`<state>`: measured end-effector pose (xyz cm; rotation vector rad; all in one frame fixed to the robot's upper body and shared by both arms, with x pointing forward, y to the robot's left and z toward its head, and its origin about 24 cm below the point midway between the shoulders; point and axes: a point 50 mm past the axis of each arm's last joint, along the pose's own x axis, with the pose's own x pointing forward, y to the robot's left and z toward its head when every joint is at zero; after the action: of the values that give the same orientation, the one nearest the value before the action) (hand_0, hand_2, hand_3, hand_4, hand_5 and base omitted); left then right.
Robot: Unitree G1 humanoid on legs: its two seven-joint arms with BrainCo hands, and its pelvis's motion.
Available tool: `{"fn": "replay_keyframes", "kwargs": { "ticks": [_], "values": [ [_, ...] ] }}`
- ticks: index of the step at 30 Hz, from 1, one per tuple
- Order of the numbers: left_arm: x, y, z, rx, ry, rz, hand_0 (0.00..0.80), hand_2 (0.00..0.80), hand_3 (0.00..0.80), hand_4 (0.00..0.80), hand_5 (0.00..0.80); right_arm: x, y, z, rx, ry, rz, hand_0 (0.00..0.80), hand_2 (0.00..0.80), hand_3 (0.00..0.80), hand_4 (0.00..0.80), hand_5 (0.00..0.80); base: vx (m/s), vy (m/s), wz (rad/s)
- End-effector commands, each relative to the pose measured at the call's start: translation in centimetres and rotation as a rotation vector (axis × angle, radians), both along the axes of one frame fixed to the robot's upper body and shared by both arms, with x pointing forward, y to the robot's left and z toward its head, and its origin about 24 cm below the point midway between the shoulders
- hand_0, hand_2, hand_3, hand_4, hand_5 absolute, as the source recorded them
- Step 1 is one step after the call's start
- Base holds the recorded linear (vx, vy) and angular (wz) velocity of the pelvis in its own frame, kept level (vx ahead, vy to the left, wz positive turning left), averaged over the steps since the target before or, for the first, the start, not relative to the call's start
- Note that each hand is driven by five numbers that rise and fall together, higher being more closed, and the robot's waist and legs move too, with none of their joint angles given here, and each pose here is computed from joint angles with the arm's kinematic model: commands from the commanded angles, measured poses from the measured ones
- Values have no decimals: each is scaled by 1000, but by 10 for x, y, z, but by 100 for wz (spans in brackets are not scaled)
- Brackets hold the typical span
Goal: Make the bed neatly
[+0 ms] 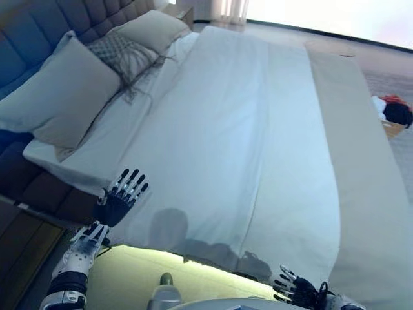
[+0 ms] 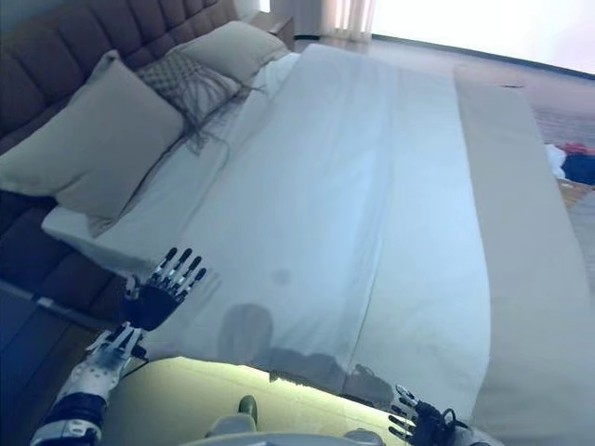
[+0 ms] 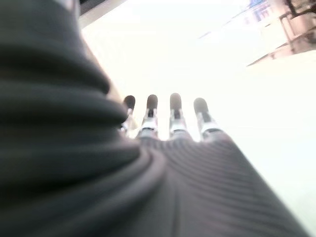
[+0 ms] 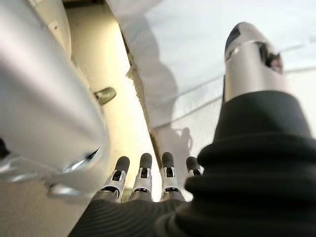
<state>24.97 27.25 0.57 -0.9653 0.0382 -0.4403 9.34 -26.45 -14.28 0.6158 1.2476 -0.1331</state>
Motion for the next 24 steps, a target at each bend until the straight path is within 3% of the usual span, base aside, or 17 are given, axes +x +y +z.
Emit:
{"fn": "replay_keyframes", "kwargs": {
  "ticks": [1,8,24],
  "values": [
    [45,5,57,-40,-232,73,0,0,0,0,0,45,-14,19,-48,-134,8,0,0,0,0,0,-271,-14,-7],
    [76,16,99,-80,-302,197,0,0,0,0,0,73,-22,33,-78,-204,30,0,0,0,0,0,-136,31,-18],
    [85,62,119,-276,-261,581,0,0,0,0,0,132,-54,86,-157,-406,81,0,0,0,0,0,-86,85,-3]
  ]
}}
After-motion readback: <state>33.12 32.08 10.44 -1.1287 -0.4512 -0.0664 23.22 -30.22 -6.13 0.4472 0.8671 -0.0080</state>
